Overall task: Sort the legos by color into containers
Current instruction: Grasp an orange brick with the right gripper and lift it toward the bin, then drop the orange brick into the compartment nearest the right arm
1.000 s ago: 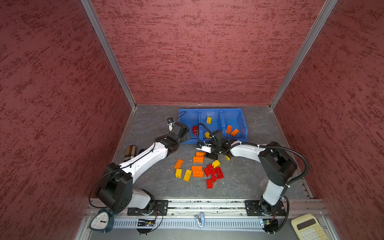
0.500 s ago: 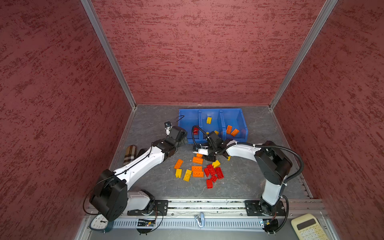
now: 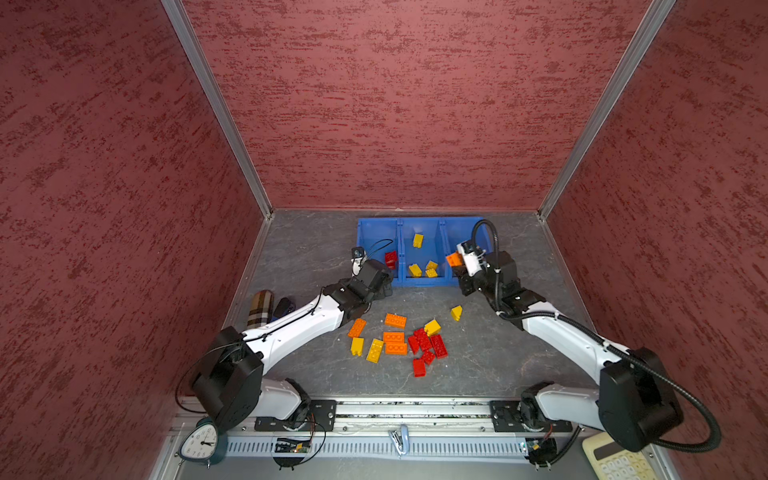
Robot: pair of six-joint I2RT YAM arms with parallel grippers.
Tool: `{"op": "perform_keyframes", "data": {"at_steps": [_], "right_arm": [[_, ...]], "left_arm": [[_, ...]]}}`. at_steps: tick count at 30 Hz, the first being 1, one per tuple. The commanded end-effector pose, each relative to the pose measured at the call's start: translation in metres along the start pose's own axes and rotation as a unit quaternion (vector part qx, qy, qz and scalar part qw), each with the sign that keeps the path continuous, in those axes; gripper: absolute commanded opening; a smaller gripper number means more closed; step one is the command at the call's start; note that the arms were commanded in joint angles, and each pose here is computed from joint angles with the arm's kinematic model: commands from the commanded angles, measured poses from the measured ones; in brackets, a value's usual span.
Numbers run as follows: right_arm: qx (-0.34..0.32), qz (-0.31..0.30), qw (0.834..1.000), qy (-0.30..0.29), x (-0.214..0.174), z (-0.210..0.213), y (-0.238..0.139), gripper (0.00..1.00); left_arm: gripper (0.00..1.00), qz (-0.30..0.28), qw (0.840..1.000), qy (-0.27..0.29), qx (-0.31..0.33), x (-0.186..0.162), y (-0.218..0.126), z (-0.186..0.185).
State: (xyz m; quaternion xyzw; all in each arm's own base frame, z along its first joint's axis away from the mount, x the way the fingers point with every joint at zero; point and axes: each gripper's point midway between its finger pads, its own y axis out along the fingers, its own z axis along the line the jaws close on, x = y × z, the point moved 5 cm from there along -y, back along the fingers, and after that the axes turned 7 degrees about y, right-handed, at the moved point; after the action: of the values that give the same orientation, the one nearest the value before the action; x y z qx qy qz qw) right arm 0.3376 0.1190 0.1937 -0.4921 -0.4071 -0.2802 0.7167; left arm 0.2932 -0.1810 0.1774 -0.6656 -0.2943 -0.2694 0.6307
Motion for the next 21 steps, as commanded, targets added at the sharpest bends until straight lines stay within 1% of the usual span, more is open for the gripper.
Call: {"op": "perform_keyframes", "data": {"at_steps": [1,4,6,9,12,15,18,21], "right_arm": [[-0.052,-0.016,0.988,0.144,0.013,-0.038,0.011,0.17],[-0.058,0.027,0.985,0.161,0.012,-0.052,0.037,0.18],[-0.049,0.044,0.985,0.156,0.02,-0.053,0.055,0.19],[-0.065,0.072,0.983,0.158,0.025,-0.061,0.083,0.21],[-0.075,0.091,0.98,0.158,0.026,-0.068,0.108,0.22],[-0.063,0.102,0.98,0.161,0.03,-0.068,0.124,0.25],[-0.052,0.103,0.979,0.167,0.034,-0.064,0.13,0.34],[-0.058,0.099,0.979,0.166,0.039,-0.063,0.125,0.47]], "left_arm": [[0.99,-0.011,1.0,0.014,-0.002,0.011,-0.001,-0.012],[0.99,-0.007,1.0,0.022,-0.004,0.011,0.0,-0.019],[0.99,-0.006,1.0,0.026,-0.004,0.01,0.0,-0.021],[0.99,-0.002,1.0,0.023,-0.003,0.007,-0.001,-0.021],[0.99,0.004,1.0,0.024,-0.008,0.003,-0.004,-0.021],[0.99,0.011,0.999,0.041,-0.014,-0.005,-0.008,-0.023],[0.99,0.024,0.998,0.052,-0.018,-0.017,-0.012,-0.021],[0.99,0.038,0.997,0.059,-0.028,-0.029,-0.013,-0.02]]}}
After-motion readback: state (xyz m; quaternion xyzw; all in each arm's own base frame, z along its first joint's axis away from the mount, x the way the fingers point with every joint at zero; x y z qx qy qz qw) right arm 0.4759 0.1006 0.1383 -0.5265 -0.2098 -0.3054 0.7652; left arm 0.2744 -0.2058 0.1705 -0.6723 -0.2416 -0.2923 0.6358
